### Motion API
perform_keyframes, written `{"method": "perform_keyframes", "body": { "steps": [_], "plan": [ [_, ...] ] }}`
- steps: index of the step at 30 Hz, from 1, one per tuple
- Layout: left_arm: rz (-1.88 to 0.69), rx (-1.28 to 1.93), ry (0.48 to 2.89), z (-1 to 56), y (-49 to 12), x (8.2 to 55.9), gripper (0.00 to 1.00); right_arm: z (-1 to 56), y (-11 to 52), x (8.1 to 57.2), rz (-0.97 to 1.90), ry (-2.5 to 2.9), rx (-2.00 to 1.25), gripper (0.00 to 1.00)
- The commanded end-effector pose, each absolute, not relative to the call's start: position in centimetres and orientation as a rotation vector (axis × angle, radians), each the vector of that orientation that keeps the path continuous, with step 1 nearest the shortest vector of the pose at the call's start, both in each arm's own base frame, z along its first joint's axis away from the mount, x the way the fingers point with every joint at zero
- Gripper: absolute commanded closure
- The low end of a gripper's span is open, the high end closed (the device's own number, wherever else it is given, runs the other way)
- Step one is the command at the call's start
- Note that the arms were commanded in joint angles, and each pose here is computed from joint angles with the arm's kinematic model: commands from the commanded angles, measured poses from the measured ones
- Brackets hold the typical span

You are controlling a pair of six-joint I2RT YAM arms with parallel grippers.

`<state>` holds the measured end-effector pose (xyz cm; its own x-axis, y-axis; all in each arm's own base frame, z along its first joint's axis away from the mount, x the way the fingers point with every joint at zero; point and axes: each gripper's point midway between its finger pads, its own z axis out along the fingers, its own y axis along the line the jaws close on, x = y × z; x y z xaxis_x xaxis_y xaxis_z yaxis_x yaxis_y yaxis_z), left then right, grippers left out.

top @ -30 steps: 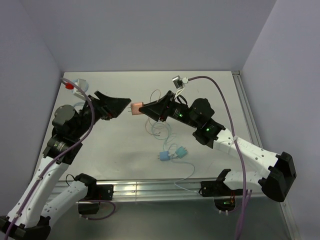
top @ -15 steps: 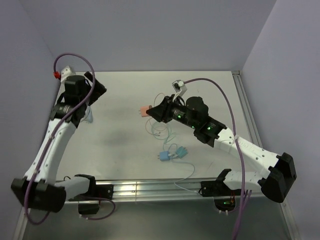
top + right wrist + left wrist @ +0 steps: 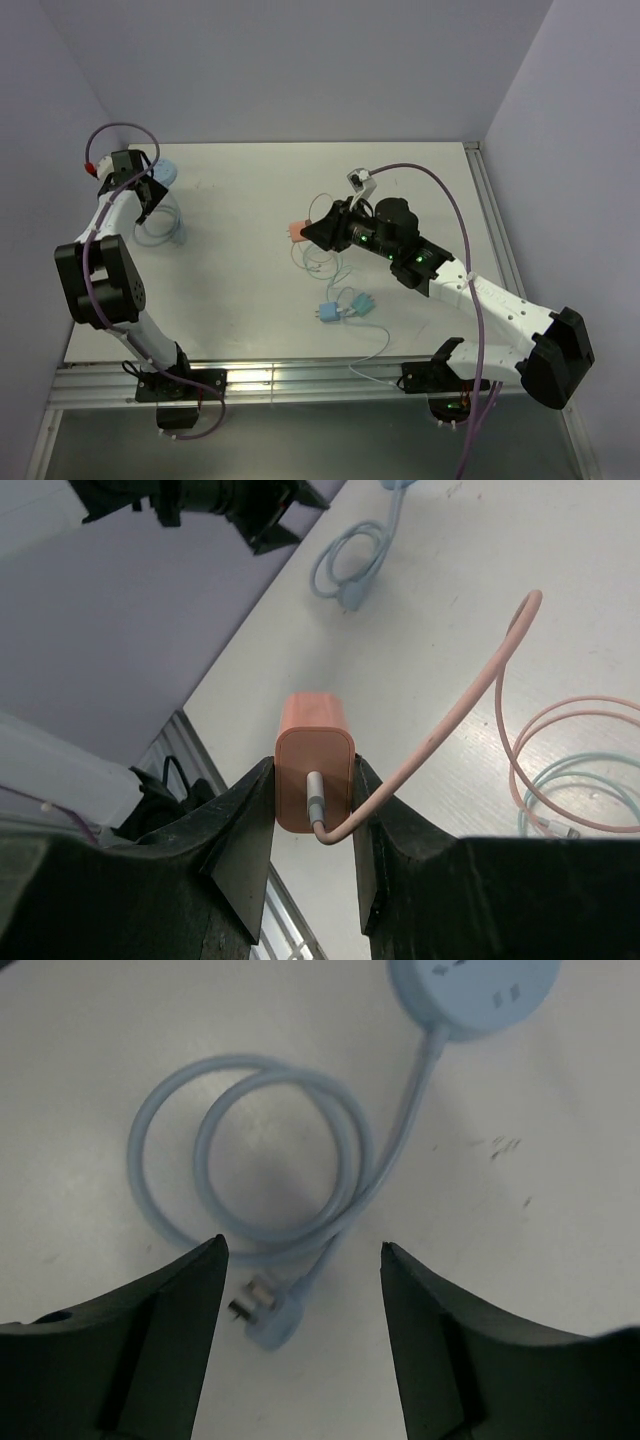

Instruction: Insert the plug

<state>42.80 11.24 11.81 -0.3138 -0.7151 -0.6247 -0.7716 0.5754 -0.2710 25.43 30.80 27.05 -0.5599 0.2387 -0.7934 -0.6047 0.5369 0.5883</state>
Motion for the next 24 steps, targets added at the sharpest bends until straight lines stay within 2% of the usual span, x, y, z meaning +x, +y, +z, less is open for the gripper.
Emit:
{"method": "perform_keyframes", "body": {
  "steps": [1, 2, 3, 4, 6, 12, 20, 24],
  "plan": [
    [0.056, -1.076, 1.866, 17.3, 12.9, 48.1, 0.33, 30.3, 30.8, 24.8, 1.208, 1.712, -0.346, 1.00],
    [0.027, -1.069, 1.858, 17.3, 12.7, 48.9, 0.33, 30.3, 31.0, 24.7, 1.217, 1.712, -0.356, 1.00],
    [0.025, -1.082, 1.918, 15.1, 12.6, 49.7, 0.33, 30.1, 31.2, 24.8, 1.218, 1.722, -0.360, 1.00],
    [0.020, -1.076, 1.895, 16.7, 13.0, 51.4, 0.34, 30.1, 31.2, 24.7, 1.221, 1.721, -0.368, 1.00],
    [0.046, -1.109, 1.995, 14.6, 12.7, 51.9, 0.31, 30.1, 31.1, 24.7, 1.218, 1.721, -0.373, 1.00],
    [0.063, -1.115, 2.067, 9.9, 12.9, 55.1, 0.29, 30.4, 30.4, 24.5, 1.175, 1.698, -0.392, 1.00],
    [0.105, -1.074, 2.095, 7.3, 12.3, 55.6, 0.31, 30.5, 29.4, 25.0, 1.139, 1.685, -0.371, 1.00],
    [0.134, -1.051, 2.133, 6.0, 11.8, 56.0, 0.36, 30.3, 29.7, 25.0, 1.162, 1.688, -0.375, 1.00]
  ]
}}
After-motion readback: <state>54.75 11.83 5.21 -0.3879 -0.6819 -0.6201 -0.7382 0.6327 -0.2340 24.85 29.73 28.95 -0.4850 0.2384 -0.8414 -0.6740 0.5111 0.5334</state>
